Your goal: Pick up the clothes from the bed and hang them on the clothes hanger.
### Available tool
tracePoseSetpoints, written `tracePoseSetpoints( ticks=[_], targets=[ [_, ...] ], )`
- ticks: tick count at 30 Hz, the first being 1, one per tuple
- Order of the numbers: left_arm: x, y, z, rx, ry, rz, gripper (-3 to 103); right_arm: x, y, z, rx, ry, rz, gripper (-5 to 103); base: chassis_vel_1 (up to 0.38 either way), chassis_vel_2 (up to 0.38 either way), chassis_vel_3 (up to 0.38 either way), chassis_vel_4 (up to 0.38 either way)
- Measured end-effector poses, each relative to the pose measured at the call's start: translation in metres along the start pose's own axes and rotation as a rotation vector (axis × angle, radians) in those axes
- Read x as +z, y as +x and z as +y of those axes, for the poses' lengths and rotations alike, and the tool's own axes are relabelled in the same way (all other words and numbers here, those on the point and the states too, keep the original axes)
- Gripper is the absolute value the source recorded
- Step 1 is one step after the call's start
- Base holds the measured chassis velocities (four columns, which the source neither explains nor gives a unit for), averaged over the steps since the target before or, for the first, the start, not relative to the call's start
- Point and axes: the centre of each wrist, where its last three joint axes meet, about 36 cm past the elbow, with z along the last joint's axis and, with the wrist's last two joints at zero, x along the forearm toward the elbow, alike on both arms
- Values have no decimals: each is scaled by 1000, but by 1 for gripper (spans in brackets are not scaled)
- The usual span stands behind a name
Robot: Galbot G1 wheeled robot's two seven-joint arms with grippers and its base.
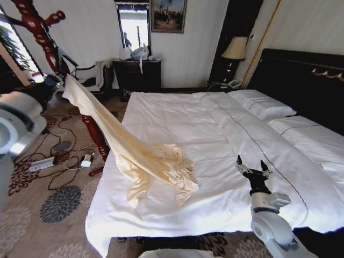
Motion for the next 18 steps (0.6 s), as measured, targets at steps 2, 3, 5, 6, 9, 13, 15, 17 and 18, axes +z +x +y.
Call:
tracePoseSetpoints(
  ticks=[2, 3, 5, 6, 9, 13, 15, 17, 18],
  targets=[
    [45, 24, -1, -37, -40, 140, 0, 1, -1, 0, 0, 0, -1, 100, 0, 0, 0, 0],
    [73, 37, 6, -98, -54, 252, 0, 1, -2, 0, 0, 0, -1, 100, 0, 0, 0, 0],
    [97, 46, 16, -175, -67, 361, 0, 2, -2, 0, 0, 1, -1, 100, 0, 0, 0, 0],
    [109, 52, 22, -219, -73, 426, 0, 2, -2, -1, 0, 2, 0, 100, 0, 0, 0, 0],
    [152, 76, 44, -393, -56, 677, 0, 5, -4, -2, -1, 6, 3, 100, 0, 0, 0, 0],
    [179, 96, 52, -529, 3, 930, 0, 8, -5, 1, -8, 2, 7, 100, 0, 0, 0, 0],
    [182, 97, 52, -542, 3, 962, 0, 7, -5, 2, -10, 0, 7, 100, 0, 0, 0, 0],
    [189, 102, 52, -574, -8, 1046, 0, 6, -3, 4, -15, -5, 4, 100, 0, 0, 0, 0],
    [193, 103, 51, -583, -10, 1074, 0, 5, -2, 4, -14, -5, 4, 100, 0, 0, 0, 0]
  ],
)
